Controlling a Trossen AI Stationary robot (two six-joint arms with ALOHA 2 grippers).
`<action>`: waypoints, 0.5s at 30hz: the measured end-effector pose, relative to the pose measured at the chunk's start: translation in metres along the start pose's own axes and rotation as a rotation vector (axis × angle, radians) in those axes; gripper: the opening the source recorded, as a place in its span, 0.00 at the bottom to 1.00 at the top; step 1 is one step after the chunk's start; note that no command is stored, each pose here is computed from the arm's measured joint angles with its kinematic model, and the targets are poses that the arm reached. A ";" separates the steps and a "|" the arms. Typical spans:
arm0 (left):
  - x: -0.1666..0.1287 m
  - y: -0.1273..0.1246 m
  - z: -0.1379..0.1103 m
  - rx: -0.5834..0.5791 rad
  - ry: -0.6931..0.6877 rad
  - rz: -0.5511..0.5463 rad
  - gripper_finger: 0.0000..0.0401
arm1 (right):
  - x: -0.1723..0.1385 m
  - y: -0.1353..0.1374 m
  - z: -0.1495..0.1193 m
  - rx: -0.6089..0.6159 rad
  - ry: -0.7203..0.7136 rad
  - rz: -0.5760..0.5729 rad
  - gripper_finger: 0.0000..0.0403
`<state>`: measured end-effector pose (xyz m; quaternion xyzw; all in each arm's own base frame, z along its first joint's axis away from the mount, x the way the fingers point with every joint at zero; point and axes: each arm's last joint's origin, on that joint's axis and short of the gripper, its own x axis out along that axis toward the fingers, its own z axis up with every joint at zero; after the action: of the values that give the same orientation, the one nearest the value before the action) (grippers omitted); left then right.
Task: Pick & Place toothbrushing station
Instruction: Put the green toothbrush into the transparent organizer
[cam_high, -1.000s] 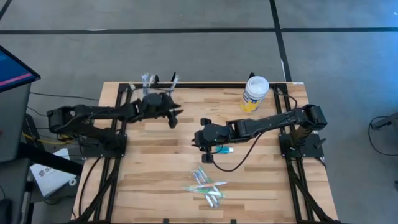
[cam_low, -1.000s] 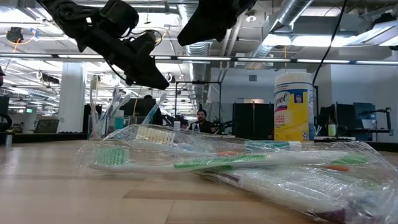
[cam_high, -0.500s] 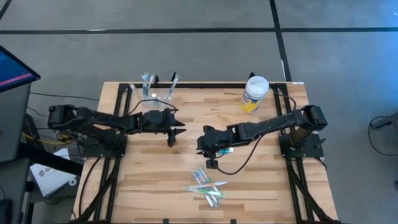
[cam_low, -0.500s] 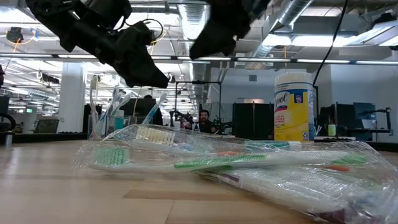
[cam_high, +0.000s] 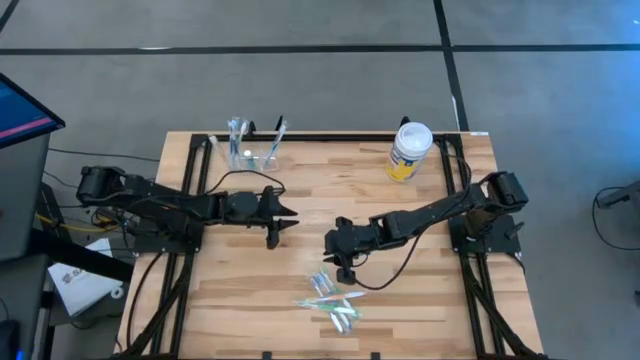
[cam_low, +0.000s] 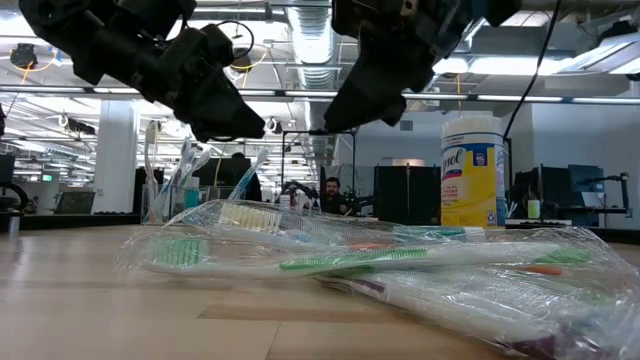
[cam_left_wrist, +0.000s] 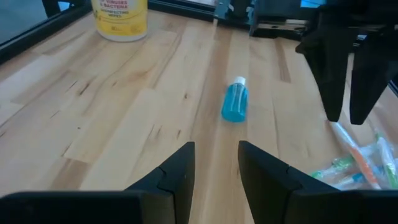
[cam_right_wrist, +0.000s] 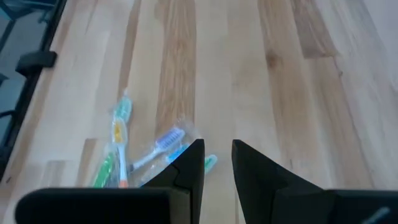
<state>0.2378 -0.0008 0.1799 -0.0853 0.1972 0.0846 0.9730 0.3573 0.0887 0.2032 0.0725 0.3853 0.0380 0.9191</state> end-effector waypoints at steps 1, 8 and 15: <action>0.000 -0.002 0.000 -0.001 -0.002 0.001 0.29 | 0.000 0.001 0.000 0.008 -0.004 0.002 0.18; -0.002 -0.009 0.000 0.010 -0.020 -0.002 0.29 | 0.018 0.006 -0.015 0.022 -0.005 0.018 0.18; -0.002 -0.010 0.000 0.009 -0.027 -0.005 0.29 | 0.044 0.009 -0.028 0.029 0.018 0.021 0.18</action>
<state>0.2384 -0.0106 0.1822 -0.0803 0.1842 0.0822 0.9762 0.3680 0.1055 0.1545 0.0894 0.3932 0.0429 0.9141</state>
